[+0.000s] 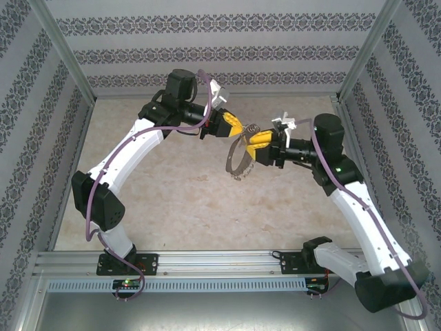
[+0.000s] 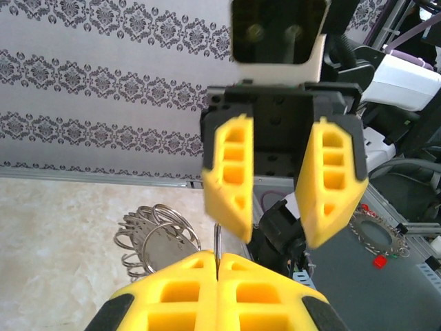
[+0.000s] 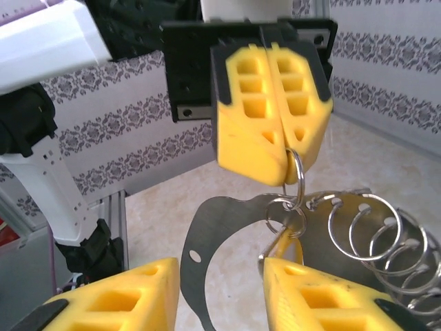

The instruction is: Put the keys on the keyring

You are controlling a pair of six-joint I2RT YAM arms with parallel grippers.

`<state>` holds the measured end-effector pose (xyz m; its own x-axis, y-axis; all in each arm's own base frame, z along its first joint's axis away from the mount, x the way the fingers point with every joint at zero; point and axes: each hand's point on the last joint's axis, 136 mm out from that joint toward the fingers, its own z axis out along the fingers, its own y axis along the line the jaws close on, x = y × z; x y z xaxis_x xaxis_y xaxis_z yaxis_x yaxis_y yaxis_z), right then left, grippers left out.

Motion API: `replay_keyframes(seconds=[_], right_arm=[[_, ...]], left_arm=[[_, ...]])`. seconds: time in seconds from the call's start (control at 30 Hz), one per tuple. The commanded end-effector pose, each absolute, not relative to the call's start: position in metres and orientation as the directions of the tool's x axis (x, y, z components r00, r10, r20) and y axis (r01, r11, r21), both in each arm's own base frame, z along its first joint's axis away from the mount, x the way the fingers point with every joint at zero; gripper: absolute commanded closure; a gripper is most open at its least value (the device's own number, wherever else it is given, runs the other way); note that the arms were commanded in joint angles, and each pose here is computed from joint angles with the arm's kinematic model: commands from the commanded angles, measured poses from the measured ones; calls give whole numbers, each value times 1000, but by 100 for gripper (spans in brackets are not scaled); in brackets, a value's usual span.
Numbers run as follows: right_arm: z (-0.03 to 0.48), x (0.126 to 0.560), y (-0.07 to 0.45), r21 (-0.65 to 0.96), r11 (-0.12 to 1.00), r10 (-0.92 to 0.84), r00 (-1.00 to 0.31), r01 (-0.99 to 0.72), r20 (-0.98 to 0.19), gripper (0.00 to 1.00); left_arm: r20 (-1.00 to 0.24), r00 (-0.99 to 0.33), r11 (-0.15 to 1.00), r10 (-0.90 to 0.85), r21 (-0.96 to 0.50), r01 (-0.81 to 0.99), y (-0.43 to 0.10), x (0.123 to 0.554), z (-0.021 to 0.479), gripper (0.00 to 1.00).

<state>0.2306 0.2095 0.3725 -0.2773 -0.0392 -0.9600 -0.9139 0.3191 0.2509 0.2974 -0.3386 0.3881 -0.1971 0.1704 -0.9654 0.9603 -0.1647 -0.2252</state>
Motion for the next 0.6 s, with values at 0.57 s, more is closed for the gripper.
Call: replay_keyframes(seconds=[0.57], right_arm=[[424, 270, 206, 432, 300, 279, -355, -850, -892, 55]], left_arm=[[-976, -209, -87, 62, -214, 973, -345, 312, 411, 100]])
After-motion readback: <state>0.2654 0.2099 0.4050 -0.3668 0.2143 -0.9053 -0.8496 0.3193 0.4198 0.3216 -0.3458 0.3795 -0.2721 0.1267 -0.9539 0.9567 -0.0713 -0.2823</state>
